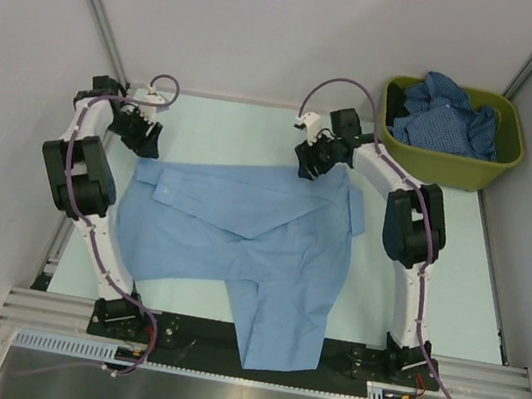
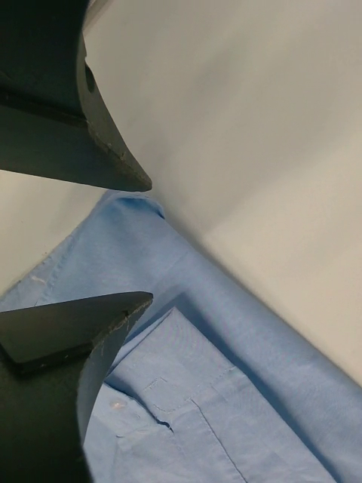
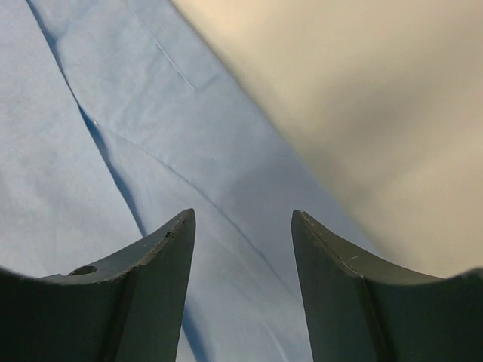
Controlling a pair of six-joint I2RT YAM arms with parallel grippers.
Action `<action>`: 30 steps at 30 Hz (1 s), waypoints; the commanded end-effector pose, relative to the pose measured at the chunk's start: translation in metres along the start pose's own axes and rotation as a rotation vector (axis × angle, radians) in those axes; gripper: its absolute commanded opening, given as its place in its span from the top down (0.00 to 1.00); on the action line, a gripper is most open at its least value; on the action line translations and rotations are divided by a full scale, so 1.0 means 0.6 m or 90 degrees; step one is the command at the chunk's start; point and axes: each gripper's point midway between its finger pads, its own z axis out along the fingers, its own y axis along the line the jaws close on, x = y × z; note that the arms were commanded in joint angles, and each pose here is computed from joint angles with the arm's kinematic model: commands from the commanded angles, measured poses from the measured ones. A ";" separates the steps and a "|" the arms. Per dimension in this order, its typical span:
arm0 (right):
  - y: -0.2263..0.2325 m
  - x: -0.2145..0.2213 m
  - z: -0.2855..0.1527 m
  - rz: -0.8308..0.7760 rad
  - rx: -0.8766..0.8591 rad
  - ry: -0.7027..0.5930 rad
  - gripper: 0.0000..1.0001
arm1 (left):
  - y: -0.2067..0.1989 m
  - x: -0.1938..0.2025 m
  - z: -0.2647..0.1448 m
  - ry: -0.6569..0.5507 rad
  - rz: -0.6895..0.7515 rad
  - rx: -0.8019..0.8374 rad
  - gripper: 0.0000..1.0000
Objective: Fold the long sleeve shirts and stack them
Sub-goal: Fold the shirt
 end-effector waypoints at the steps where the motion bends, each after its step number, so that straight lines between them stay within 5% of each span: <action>1: 0.029 -0.064 0.052 -0.086 -0.050 -0.054 0.40 | -0.011 -0.019 0.018 0.001 0.111 0.032 0.40; 12: 0.096 -0.103 0.131 -0.135 -0.116 -0.099 0.35 | -0.007 0.021 0.076 0.083 0.210 0.050 0.44; 21: 0.143 -0.180 0.122 -0.034 -0.189 -0.214 0.34 | -0.037 0.023 0.069 0.078 0.256 0.070 0.86; 26: 0.167 -0.249 0.125 0.018 -0.213 -0.311 0.31 | -0.071 -0.005 0.030 0.031 0.279 0.059 0.99; 30: 0.199 -0.268 0.147 0.016 -0.243 -0.331 0.29 | -0.113 -0.023 -0.009 -0.004 0.314 0.044 1.00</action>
